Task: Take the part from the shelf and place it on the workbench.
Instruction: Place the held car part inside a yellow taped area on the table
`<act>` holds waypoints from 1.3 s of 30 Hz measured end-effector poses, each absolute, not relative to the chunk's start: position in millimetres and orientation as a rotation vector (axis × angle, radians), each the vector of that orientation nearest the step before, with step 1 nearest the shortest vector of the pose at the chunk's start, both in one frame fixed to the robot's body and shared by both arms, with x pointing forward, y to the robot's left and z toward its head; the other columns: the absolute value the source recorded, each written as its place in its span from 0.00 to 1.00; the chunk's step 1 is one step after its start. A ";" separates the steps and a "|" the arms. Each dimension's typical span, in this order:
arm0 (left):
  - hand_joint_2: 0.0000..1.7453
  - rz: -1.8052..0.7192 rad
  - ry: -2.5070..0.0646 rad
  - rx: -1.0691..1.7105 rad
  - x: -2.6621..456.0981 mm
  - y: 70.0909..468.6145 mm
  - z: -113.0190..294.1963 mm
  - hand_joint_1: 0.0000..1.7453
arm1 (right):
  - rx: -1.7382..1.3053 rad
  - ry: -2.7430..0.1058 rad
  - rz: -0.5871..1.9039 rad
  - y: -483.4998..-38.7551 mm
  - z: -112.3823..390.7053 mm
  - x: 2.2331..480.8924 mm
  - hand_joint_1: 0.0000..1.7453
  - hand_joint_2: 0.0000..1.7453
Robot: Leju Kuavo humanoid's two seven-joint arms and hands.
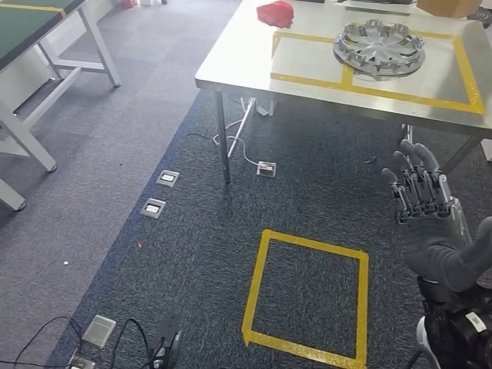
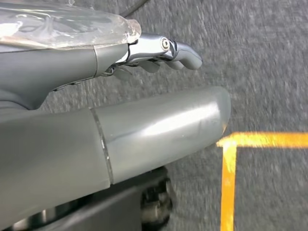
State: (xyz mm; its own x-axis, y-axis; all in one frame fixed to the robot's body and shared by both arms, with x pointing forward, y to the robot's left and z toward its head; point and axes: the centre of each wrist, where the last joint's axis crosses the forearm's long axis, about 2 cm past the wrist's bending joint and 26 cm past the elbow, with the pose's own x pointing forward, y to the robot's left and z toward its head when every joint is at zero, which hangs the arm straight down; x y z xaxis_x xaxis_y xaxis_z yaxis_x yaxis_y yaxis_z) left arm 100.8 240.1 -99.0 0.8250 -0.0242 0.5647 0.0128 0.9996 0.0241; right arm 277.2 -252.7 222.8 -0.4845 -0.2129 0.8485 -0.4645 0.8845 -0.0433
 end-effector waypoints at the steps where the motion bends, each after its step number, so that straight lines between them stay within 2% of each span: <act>1: 0.00 -0.020 -0.600 0.020 100.6 240.5 -99.1 0.00 | 0.488 -2.086 0.330 -252.7 222.8 276.9 0.00 0.00; 39: 0.00 -0.011 -0.591 0.034 90.9 242.7 -101.3 0.00 | 0.485 -2.076 0.311 -252.2 217.7 272.8 0.00 0.00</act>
